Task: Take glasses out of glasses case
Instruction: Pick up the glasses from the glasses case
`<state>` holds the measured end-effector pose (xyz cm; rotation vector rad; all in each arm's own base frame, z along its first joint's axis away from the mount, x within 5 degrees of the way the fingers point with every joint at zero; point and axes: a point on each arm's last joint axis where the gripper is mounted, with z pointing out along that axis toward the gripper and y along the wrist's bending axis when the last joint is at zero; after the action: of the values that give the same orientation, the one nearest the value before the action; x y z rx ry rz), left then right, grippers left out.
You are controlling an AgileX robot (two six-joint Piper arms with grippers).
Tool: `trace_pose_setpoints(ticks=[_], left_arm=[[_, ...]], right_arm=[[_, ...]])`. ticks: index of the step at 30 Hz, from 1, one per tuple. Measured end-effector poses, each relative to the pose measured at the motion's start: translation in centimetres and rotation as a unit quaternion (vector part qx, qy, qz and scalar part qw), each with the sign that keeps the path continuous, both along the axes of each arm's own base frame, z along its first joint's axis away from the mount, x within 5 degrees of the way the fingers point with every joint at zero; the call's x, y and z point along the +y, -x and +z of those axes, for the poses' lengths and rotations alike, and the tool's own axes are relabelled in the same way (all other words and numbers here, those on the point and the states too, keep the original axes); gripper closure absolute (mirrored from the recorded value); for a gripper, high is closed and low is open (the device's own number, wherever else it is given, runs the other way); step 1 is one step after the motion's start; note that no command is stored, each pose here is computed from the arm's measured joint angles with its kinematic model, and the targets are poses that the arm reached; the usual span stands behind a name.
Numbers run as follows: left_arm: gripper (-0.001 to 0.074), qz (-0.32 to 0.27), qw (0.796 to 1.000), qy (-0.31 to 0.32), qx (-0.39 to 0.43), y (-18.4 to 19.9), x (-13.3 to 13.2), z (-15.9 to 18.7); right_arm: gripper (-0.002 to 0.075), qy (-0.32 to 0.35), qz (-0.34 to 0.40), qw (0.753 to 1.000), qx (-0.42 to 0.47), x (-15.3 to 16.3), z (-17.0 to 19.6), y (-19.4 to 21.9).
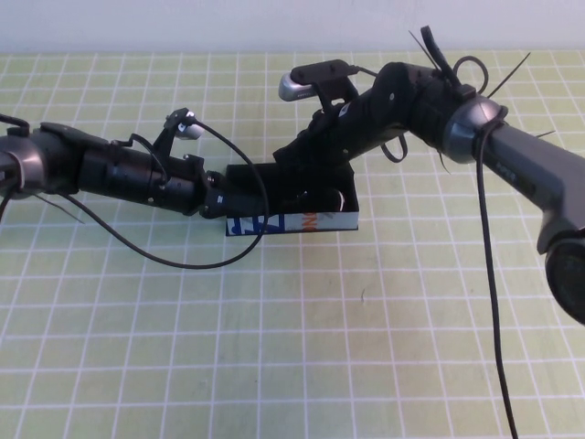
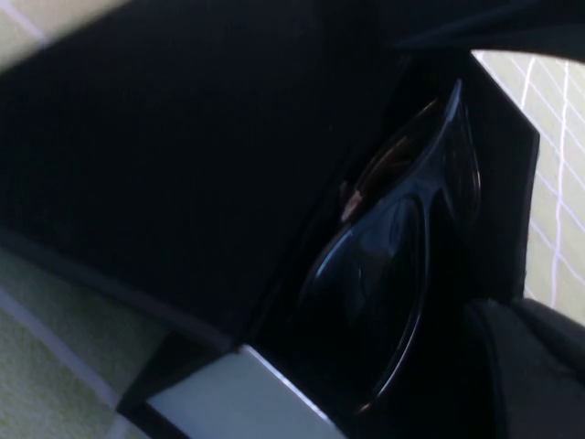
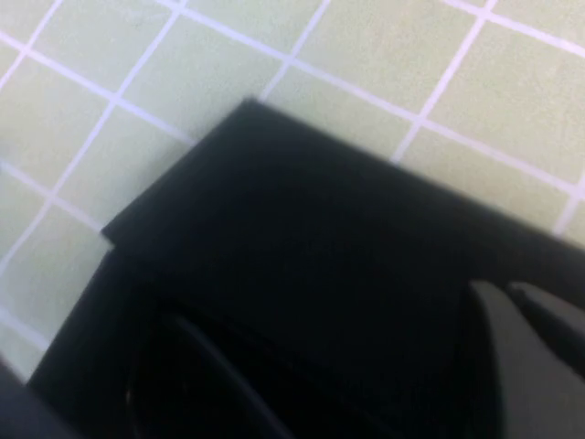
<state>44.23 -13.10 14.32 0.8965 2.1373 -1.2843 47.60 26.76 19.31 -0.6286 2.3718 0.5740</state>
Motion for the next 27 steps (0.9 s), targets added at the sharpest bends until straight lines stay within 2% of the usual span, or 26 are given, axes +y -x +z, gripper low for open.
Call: trace_pose_setpoints(ticks=[7, 15, 23, 27], left_arm=[[0.0739, -0.007, 1.000, -0.006, -0.001, 0.1, 0.0, 0.0], [0.0739, -0.016, 1.000, -0.018, -0.012, 0.2, 0.2, 0.6], [0.0739, -0.016, 0.998, -0.017, -0.059, 0.7, 0.3, 4.9], [0.0739, 0.013, 0.998, -0.026, -0.062, 0.4, 0.4, 5.5]], right_arm=[[0.0741, 0.001, -0.009, 1.000, 0.025, 0.2, -1.0, -1.1], [0.0741, 0.012, 0.008, 0.999, 0.033, 0.3, -0.2, -1.0], [0.0741, 0.024, 0.038, 0.998, 0.039, 0.4, 2.5, -0.6], [0.0741, 0.038, 0.063, 0.996, 0.044, 0.2, 3.4, -0.1]])
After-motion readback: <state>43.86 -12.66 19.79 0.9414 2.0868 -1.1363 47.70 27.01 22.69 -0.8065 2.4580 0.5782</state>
